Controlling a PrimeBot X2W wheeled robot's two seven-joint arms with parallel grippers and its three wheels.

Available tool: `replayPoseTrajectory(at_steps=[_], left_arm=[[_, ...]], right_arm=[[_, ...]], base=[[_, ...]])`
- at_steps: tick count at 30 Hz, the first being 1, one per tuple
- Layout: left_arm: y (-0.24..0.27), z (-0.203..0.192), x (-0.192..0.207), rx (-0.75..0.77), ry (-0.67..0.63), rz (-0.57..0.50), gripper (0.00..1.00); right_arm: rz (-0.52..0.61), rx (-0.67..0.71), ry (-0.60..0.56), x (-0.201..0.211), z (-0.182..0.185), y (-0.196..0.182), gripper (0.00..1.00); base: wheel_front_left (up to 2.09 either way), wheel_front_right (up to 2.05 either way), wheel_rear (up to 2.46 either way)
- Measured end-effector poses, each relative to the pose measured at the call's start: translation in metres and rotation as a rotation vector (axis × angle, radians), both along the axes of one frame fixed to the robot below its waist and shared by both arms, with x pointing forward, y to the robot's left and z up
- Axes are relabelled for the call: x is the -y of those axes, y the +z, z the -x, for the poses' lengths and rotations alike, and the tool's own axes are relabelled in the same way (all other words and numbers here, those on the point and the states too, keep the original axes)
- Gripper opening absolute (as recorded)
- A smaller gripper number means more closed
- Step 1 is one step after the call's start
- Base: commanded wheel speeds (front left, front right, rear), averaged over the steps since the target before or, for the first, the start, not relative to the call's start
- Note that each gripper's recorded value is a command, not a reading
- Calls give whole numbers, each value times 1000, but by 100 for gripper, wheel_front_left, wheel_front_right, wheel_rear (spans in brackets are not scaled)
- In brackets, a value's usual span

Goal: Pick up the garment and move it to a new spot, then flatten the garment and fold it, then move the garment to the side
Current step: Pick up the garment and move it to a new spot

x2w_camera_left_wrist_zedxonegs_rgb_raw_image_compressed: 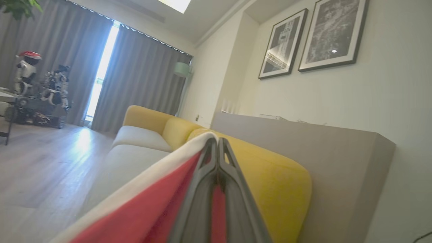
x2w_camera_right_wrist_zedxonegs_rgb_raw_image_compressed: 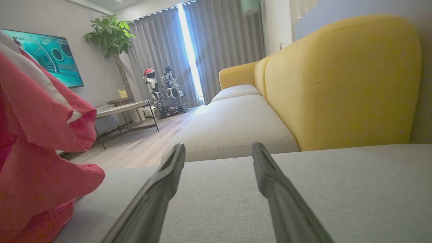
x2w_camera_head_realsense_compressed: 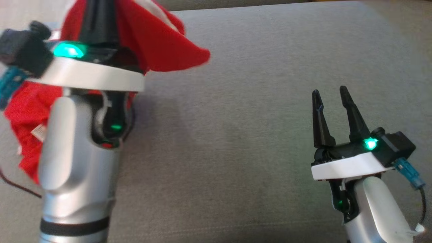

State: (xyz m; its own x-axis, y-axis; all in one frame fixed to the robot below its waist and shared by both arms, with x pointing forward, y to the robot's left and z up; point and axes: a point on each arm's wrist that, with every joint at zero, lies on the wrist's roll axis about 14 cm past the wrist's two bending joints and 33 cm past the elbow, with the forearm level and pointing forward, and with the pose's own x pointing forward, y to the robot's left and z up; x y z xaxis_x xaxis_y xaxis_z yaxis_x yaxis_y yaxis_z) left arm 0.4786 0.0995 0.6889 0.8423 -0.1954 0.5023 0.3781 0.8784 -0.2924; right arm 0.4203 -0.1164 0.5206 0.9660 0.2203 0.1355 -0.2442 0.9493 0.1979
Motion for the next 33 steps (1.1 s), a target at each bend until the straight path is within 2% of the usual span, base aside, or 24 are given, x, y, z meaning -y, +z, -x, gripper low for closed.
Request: replayPoseTrajectory(at_steps=[6, 16, 20, 25, 30, 31, 32, 33], left_arm=[[-19, 2, 78, -44, -193, -33, 0], [-28, -10, 165, -58, -355, -17, 0], [-68, 1, 203, -147, -445, -76, 0], [-91, 12, 227, -167, -483, -139, 0], [-134, 27, 246, -227, -536, -262, 0], [-143, 29, 247, -238, -541, -288, 8], [-151, 31, 248, -252, -544, -311, 82], [-160, 31, 248, -266, -538, -337, 100]], right_arm=[[-8, 6, -75, 27, 10, 4, 100], [-9, -11, -194, 68, 19, 0, 100], [0, -21, -225, 79, 18, -4, 100], [-5, -21, -255, 90, 16, -4, 100], [-1, -31, -266, 93, 17, -7, 100], [-5, -32, -267, 93, 17, -7, 100], [-9, -33, -266, 93, 17, -8, 100], [-9, -33, -265, 93, 17, -8, 100]], base=[[0, 0, 0], [0, 0, 0], [0, 0, 0], [0, 0, 0], [0, 0, 0], [0, 0, 0], [0, 0, 0], [0, 0, 0]])
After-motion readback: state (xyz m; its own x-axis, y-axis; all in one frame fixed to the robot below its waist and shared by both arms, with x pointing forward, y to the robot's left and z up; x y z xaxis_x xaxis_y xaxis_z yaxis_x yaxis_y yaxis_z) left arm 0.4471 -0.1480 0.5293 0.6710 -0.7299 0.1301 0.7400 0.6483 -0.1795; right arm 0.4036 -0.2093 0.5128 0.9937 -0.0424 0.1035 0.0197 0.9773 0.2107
